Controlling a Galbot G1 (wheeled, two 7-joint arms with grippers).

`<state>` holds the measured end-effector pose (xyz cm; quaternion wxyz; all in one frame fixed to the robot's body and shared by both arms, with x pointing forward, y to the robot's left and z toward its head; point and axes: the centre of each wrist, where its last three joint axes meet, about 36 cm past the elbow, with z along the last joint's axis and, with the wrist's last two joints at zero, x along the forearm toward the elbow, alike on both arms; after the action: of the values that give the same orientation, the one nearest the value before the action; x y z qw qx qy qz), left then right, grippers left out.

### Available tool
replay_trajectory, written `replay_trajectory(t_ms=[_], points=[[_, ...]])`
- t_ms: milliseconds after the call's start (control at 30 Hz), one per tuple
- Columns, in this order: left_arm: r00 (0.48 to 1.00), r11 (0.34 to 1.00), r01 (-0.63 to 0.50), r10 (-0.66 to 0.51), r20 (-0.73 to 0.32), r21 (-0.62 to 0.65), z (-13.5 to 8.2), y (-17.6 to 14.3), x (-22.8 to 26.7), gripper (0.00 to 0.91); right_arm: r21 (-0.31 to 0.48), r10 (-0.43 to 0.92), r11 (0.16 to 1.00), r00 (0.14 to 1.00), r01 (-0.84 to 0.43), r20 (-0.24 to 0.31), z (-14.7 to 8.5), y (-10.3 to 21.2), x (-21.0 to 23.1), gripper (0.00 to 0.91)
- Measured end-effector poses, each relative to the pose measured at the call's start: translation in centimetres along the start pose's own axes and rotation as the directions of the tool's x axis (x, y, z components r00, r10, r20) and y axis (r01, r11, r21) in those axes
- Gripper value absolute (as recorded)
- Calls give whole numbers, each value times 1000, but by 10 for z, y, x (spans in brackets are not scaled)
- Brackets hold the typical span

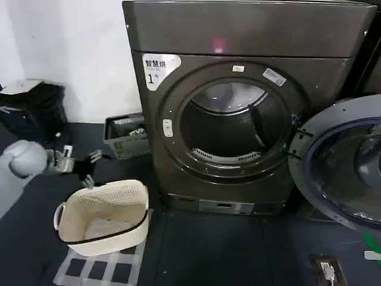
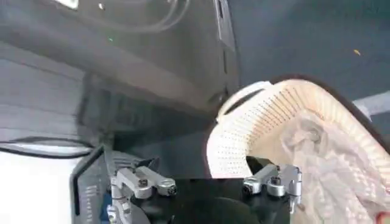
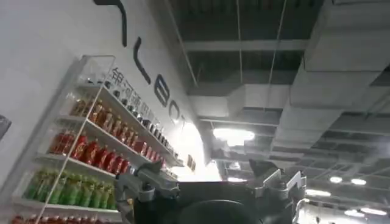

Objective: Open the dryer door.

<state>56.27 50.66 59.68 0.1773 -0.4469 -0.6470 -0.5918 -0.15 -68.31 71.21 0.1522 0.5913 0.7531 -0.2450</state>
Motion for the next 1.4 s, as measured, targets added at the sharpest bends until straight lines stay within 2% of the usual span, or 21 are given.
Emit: replay_trajectory(t_ms=[167, 533, 967, 1400], points=[[999, 1000, 2, -2, -42, 23, 14, -5, 10, 907, -2, -8, 1000, 1000, 8, 4, -1, 4, 0, 907], [983, 993, 73, -55, -172, 96, 27, -5, 11, 907, 3, -9, 1000, 1000, 9, 2, 0, 0, 1, 907], [988, 996, 32, -19, -154, 85, 24, -7, 10, 907, 2, -17, 1000, 1000, 17, -1, 3, 2, 1, 907], [992, 998, -8, 16, -125, 59, 32, -5, 10, 907, 6, -19, 1000, 1000, 19, -1, 5, 2, -2, 907]])
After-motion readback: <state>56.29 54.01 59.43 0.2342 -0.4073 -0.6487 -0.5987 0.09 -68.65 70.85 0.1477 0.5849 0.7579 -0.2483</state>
